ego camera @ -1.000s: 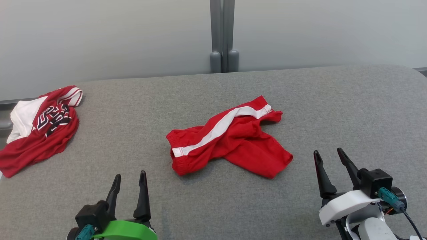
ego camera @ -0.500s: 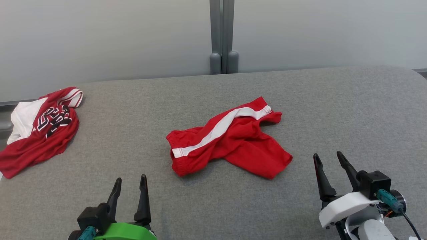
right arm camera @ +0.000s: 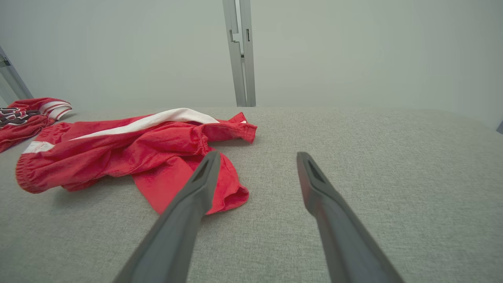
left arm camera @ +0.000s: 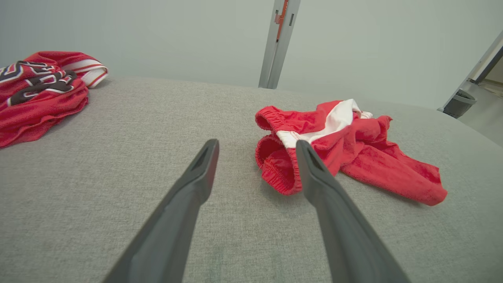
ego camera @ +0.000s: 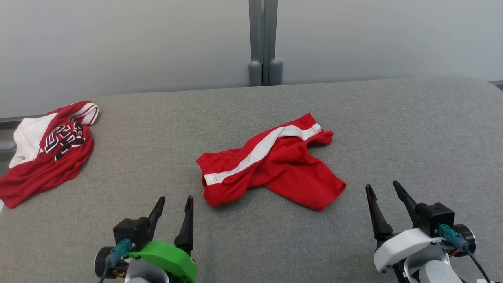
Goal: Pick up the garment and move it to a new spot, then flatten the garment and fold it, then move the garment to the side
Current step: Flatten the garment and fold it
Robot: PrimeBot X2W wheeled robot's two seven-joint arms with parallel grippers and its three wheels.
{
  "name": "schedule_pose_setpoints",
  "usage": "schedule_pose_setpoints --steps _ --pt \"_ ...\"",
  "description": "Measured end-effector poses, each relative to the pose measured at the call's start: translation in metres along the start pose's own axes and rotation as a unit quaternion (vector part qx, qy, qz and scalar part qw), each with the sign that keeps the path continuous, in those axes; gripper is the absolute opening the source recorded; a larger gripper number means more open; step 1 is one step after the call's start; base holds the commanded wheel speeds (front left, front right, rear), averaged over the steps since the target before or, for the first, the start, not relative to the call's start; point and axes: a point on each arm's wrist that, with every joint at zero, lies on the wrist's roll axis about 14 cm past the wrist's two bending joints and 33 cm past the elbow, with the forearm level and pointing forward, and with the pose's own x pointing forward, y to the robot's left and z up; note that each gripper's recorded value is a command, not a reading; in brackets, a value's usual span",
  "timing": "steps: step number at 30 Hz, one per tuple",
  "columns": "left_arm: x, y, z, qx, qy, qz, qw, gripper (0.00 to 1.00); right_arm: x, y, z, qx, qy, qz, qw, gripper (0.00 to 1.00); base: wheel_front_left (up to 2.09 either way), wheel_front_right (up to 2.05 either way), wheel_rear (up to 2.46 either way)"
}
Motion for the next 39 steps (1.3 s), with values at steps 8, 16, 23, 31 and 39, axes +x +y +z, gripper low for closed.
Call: schedule_pose_setpoints --steps 8,16,23,31,39 --pt "0.036 -0.029 -0.012 -0.079 0.097 -0.053 0.991 1.00 0.006 0.008 -0.011 -0.001 0.016 0.014 1.000 1.00 0.00 0.00 0.00" --pt "0.060 -0.030 -0.033 -0.109 0.166 -0.070 0.978 1.00 0.016 -0.003 -0.019 -0.007 0.027 0.003 1.000 1.00 0.00 0.00 0.00" --pt "0.076 -0.034 -0.044 -0.139 0.182 -0.078 0.970 1.00 0.020 -0.017 -0.028 -0.011 0.038 -0.015 0.999 1.00 0.00 0.00 0.00" --pt "0.088 -0.038 -0.040 -0.143 0.177 -0.090 0.970 0.27 0.025 -0.022 -0.028 -0.014 0.038 -0.019 0.999 1.00 0.00 0.00 0.00" --pt "0.098 -0.035 -0.032 -0.141 0.147 -0.090 0.975 0.00 0.077 -0.008 -0.006 -0.078 0.024 0.022 0.996 1.00 0.00 0.00 0.00"
